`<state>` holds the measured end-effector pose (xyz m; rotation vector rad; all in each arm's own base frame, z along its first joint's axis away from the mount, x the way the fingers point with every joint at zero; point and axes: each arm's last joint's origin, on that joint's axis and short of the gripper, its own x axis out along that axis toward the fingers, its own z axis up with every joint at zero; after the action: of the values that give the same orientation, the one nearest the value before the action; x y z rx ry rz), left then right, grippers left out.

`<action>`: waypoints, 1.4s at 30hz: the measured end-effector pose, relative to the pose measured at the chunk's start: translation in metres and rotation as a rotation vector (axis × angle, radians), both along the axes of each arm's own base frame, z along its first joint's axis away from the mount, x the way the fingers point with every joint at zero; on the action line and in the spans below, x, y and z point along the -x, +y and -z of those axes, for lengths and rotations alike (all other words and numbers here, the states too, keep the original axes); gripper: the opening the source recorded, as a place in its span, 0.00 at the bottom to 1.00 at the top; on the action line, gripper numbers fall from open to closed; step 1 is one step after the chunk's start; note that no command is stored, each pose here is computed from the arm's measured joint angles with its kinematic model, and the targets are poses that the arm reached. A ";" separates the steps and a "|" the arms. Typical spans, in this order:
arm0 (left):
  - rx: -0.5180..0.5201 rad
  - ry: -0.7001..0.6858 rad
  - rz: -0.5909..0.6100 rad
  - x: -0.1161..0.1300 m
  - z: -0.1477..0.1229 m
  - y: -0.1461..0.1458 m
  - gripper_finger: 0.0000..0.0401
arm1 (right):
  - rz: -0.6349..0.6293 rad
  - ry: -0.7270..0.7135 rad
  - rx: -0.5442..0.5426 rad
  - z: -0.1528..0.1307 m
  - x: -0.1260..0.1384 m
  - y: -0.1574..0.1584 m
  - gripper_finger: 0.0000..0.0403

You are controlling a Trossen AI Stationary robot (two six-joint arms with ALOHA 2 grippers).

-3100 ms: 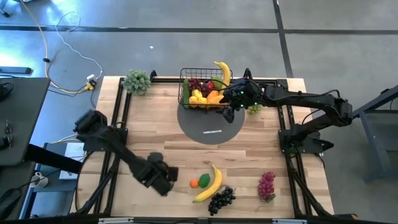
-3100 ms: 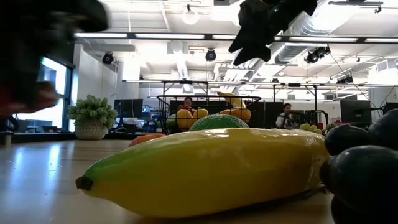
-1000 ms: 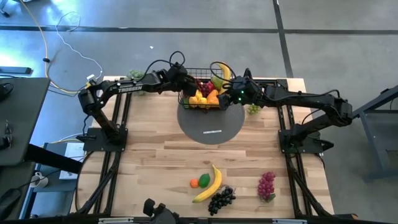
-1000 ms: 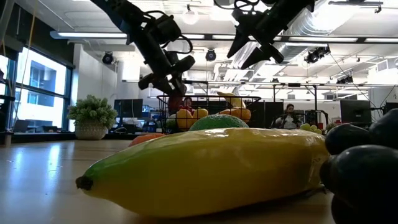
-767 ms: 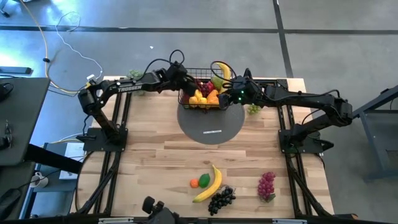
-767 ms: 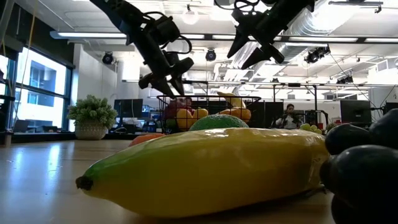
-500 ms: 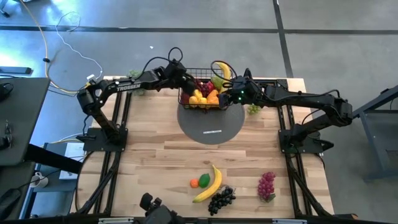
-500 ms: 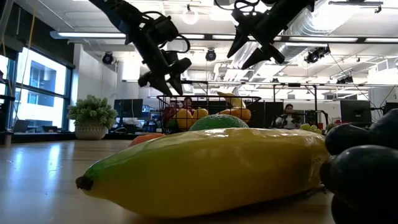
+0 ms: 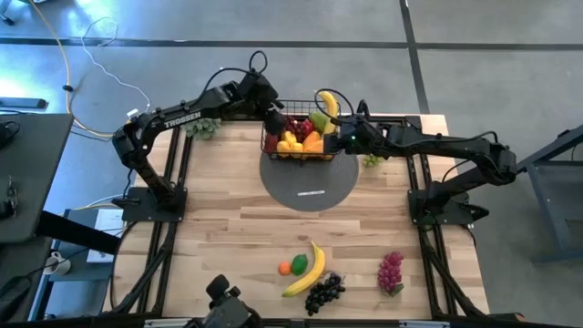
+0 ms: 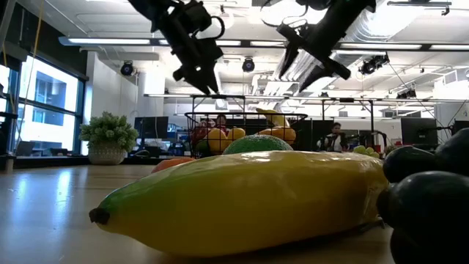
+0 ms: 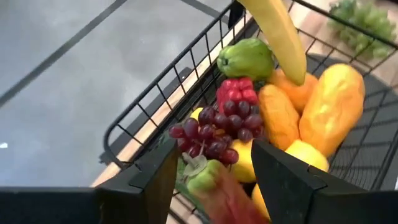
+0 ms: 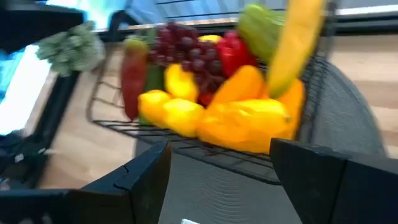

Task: Build produce basket
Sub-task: Put the grapes into the wire basket

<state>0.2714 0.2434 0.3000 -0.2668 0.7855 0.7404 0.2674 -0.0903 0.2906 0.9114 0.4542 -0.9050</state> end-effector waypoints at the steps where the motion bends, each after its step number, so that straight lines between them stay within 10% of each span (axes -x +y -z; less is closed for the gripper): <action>1: -0.002 0.014 0.011 0.000 -0.002 0.000 0.49 | 0.021 0.009 -0.011 0.001 0.001 0.000 0.63; 18: 0.050 0.106 0.081 0.033 -0.011 -0.033 0.49 | 0.255 0.160 -0.132 0.015 0.021 0.006 0.63; 42: -0.006 0.059 0.070 0.052 0.004 -0.049 0.49 | 0.494 0.478 -0.290 0.038 0.087 -0.083 0.63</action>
<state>0.2193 0.1948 0.2960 -0.2116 0.8444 0.6870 0.1800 -0.1730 0.2526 1.0944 0.8038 -1.5516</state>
